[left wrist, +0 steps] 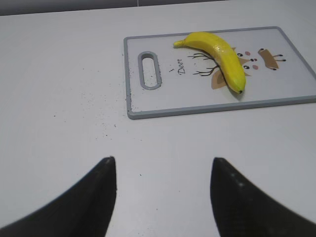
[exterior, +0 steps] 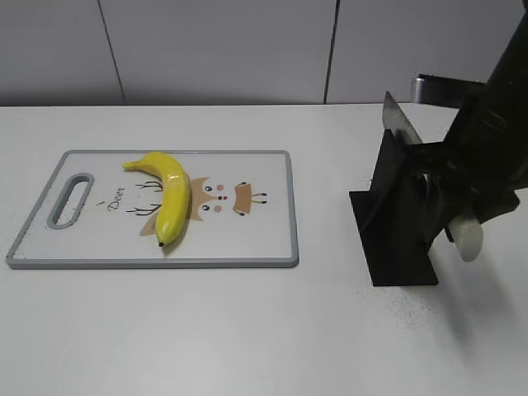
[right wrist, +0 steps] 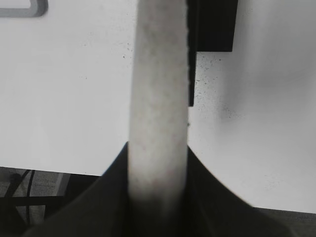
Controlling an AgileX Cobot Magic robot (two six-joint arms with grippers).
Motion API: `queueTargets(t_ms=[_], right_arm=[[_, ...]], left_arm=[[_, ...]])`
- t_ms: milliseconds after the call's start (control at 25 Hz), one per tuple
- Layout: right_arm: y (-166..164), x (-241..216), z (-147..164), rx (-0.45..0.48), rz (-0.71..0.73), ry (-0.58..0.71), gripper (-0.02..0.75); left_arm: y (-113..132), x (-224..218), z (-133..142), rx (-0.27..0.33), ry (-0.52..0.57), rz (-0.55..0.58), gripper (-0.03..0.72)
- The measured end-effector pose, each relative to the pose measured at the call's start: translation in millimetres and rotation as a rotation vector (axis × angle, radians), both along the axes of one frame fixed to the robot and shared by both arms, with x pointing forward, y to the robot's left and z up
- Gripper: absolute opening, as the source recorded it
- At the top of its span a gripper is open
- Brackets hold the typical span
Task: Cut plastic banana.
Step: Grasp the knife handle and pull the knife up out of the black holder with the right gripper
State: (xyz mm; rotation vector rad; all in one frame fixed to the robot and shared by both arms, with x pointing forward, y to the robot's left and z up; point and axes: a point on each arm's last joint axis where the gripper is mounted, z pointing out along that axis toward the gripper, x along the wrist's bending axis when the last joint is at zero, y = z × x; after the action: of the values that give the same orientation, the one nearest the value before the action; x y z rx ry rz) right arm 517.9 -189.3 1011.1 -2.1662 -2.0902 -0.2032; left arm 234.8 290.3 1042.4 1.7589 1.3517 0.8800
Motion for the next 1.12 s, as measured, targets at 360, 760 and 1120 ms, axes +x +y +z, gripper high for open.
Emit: queueTargets(t_ms=[360, 760, 1120], right_arm=[[-7.3, -16.5, 35.2, 0.011, 0.008, -0.095, 0.165], [-11.2, -4.9, 93.6, -0.038, 0.106, -0.272, 0.164], [-7.6, -3.0, 109.0, -0.04, 0.388, -0.365, 0.164]], left_arm=[[0.0, 0.0, 0.0, 0.0, 0.0, 0.0, 0.589], [0.0, 0.0, 0.0, 0.0, 0.0, 0.0, 0.589], [-0.1, 0.9, 9.5, 0.001, 0.006, -0.001, 0.581]])
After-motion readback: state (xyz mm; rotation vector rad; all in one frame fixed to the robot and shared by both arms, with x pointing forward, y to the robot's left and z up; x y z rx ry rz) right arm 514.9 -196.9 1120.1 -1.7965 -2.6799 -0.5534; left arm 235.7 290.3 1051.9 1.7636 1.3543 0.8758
